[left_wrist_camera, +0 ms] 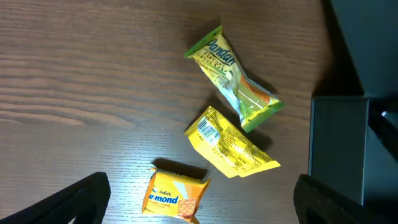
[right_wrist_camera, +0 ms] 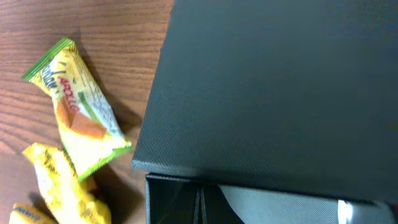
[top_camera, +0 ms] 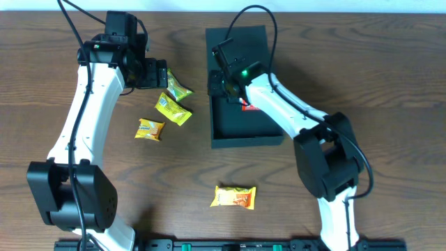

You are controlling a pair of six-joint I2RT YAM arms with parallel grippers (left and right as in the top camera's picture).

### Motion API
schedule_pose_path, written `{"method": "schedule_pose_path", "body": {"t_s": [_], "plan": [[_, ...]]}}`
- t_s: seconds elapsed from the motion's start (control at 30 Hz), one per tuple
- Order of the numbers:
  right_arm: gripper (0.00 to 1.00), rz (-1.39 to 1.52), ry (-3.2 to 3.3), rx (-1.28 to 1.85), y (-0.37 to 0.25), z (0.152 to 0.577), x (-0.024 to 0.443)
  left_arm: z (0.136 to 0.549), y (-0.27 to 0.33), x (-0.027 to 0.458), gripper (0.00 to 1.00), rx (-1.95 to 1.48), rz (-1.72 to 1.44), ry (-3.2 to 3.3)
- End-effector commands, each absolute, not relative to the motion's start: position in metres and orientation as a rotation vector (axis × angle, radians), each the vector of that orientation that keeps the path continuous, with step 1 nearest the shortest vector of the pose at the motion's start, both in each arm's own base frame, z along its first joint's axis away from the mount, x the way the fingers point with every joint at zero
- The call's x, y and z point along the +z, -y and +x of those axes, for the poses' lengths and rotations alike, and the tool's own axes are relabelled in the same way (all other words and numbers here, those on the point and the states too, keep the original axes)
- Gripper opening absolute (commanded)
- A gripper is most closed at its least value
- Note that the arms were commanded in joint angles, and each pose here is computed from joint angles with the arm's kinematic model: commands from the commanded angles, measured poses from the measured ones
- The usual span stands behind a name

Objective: Pack container

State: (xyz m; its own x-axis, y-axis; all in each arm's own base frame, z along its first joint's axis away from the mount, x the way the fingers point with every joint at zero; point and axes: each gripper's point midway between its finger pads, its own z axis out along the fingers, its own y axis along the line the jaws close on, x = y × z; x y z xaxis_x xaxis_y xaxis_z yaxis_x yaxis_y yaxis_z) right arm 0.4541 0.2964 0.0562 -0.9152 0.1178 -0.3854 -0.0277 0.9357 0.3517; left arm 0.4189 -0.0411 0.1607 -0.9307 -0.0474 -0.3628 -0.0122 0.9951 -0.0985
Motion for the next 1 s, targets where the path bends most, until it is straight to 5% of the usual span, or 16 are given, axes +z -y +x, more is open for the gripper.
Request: {"method": "schedule_pose_path", "body": {"t_s": [0.0, 0.37, 0.7, 0.77, 0.8, 0.83, 0.87, 0.97], "plan": [[0.02, 0.071, -2.650, 0.471, -0.299, 0.462, 0.055, 0.422, 0.038, 0.168, 0.95, -0.114, -0.050, -2.746], [0.02, -0.032, -2.612, 0.695, -0.322, 0.461, 0.089, 0.422, 0.038, 0.168, 0.95, -0.114, -0.049, -2.746], [0.03, -0.094, -2.486, 0.165, -0.233, 0.470, 0.219, 0.431, 0.029, 0.171, 0.95, -0.042, -0.080, -2.706], [0.13, -0.036, -2.511, 0.066, -0.203, 0.465, 0.228, 0.434, 0.029, 0.173, 0.96, -0.056, -0.132, -2.691], [0.36, 0.037, -2.536, 0.005, -0.177, 0.460, 0.233, 0.435, 0.029, 0.173, 0.95, -0.070, -0.191, -2.683], [0.72, 0.101, -2.563, -0.024, -0.156, 0.456, 0.234, 0.436, 0.029, 0.174, 0.98, -0.080, -0.227, -2.675], [0.88, 0.153, -2.583, -0.037, -0.141, 0.452, 0.235, 0.438, 0.029, 0.175, 0.98, -0.087, -0.251, -2.666], [0.99, 0.321, -2.637, -0.059, -0.100, 0.441, 0.234, 0.447, 0.030, 0.179, 0.95, -0.129, -0.383, -2.611]]}}
